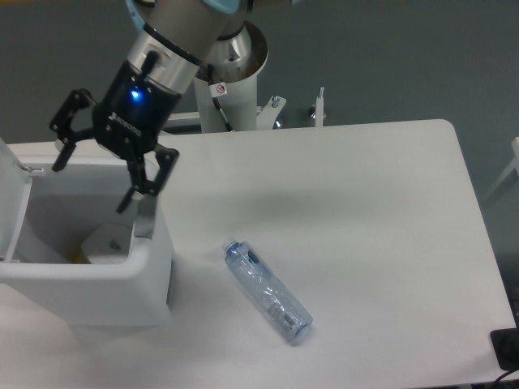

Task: Place the trash in the trash can
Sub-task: 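Carry the tissue over the white trash bin and release it, then move the open gripper back over the clear plastic bottle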

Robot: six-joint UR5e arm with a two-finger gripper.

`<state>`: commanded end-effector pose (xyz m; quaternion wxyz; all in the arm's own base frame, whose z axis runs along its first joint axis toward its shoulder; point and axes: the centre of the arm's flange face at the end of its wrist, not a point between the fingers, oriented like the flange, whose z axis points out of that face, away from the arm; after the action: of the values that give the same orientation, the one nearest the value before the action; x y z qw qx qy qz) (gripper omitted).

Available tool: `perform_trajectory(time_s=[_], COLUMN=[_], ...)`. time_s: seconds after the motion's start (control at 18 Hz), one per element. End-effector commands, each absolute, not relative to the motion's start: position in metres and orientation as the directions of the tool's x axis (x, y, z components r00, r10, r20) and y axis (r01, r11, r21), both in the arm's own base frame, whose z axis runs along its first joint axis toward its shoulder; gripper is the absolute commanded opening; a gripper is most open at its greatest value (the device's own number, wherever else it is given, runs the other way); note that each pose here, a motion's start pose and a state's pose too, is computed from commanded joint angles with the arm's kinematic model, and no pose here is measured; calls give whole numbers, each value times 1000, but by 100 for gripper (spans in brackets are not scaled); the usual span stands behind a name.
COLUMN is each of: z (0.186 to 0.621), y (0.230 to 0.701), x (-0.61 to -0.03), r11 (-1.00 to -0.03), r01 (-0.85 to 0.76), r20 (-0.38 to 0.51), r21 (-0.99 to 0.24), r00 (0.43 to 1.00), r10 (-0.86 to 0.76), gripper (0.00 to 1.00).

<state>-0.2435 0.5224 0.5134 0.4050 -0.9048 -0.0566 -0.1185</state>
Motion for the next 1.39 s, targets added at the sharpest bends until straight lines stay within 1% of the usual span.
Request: perform_trajectory(time_s=[0.22, 0.44, 0.67, 1.06, 1.22, 1.39], z=[501, 481, 450, 409, 394, 361], y=[505, 514, 513, 519, 521, 518], x=[-308, -368, -421, -438, -440, -452], r11=[-656, -666, -696, -729, -750, -793], r01=[235, 268, 325, 372, 401, 423], r20=[244, 237, 214, 233, 264, 215], r21=[-717, -696, -640, -575, -526, -438], r00=[966, 961, 946, 928, 915, 906], r10=[80, 139, 244, 290, 303, 364], gripper=[100, 100, 100, 100, 100, 100])
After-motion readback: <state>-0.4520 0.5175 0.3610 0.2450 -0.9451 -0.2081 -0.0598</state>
